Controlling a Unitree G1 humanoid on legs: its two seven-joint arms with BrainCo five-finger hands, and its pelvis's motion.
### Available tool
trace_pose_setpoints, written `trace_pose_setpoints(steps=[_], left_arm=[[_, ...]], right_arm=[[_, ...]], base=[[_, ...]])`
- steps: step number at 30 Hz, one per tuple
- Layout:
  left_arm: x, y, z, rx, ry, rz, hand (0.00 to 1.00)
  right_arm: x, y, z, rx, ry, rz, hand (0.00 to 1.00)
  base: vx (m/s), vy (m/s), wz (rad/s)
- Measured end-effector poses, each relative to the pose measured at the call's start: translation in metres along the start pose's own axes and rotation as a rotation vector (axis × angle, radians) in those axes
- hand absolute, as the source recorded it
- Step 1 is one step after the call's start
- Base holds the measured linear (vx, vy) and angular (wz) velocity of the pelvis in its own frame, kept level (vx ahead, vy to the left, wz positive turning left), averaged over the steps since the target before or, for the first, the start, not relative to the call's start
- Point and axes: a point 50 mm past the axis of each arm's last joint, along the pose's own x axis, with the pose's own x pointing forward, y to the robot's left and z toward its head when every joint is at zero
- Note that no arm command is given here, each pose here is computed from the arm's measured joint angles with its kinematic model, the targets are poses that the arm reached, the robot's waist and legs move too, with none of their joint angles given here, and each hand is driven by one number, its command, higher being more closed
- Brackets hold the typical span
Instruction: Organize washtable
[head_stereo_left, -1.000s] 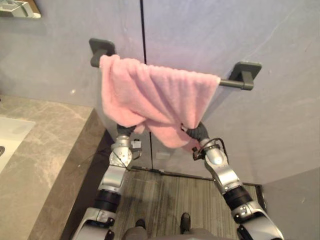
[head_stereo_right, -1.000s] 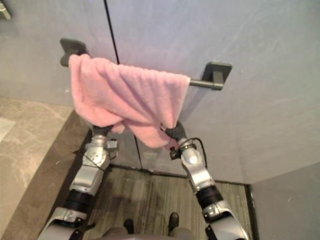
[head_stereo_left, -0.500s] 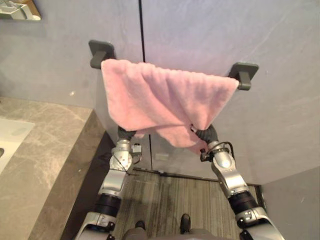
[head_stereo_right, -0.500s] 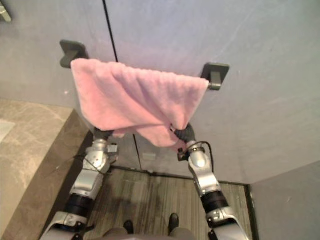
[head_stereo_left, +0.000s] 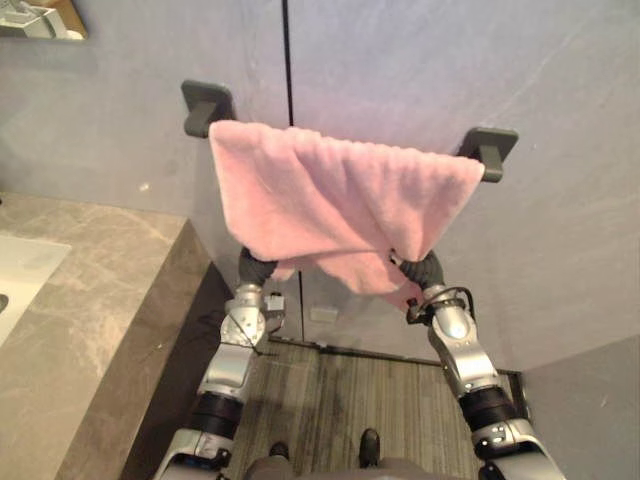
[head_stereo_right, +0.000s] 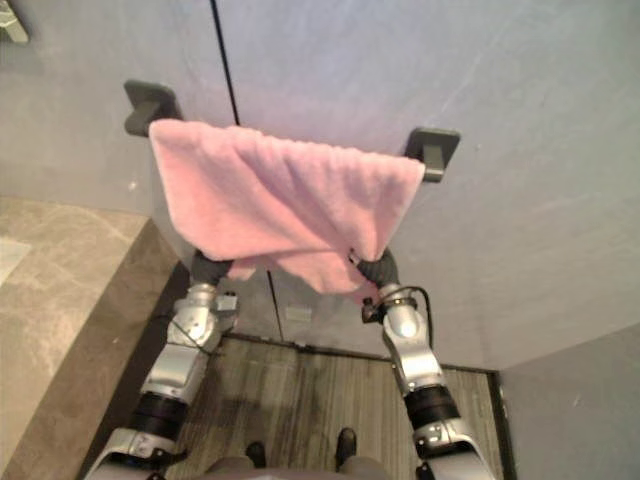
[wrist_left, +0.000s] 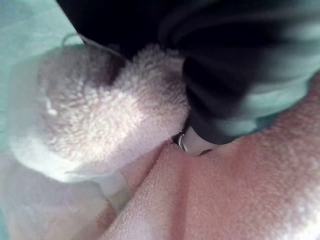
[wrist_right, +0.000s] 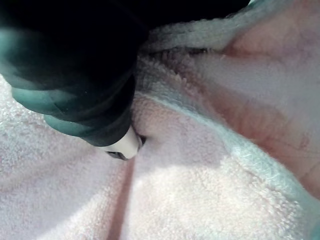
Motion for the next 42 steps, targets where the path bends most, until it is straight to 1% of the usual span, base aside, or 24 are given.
trace_pose_setpoints(steps=[1, 2, 17, 26, 36, 42], left_arm=[[0.0, 0.0, 0.0, 0.0, 0.001, 0.0, 1.0], [0.0, 0.0, -0.001, 0.0, 0.004, 0.0, 0.0], [-0.004, 0.016, -0.007, -0.007, 0.031, 0.072, 0.0], [-0.005, 0.029, -0.009, -0.036, 0.041, 0.132, 0.0], [-0.008, 0.043, -0.013, -0.135, 0.062, 0.198, 0.0], [-0.021, 0.05, -0.022, -0.182, 0.092, 0.254, 0.0]], right_arm=[[0.0, 0.0, 0.0, 0.0, 0.0, -0.001, 1.0], [0.0, 0.0, 0.0, 0.002, 0.0, -0.003, 0.0], [-0.009, -0.011, -0.01, 0.043, 0.034, -0.102, 0.0], [-0.011, -0.013, -0.012, 0.05, 0.043, -0.118, 0.0], [-0.028, -0.038, -0.026, 0.081, 0.093, -0.248, 0.0], [-0.043, -0.049, -0.036, 0.1, 0.128, -0.301, 0.0]], base=[[0.0, 0.0, 0.0], [0.0, 0.0, 0.0], [-0.01, -0.001, -0.01], [0.0, 0.0, 0.0], [0.0, 0.0, 0.0], [0.0, 0.0, 0.0]])
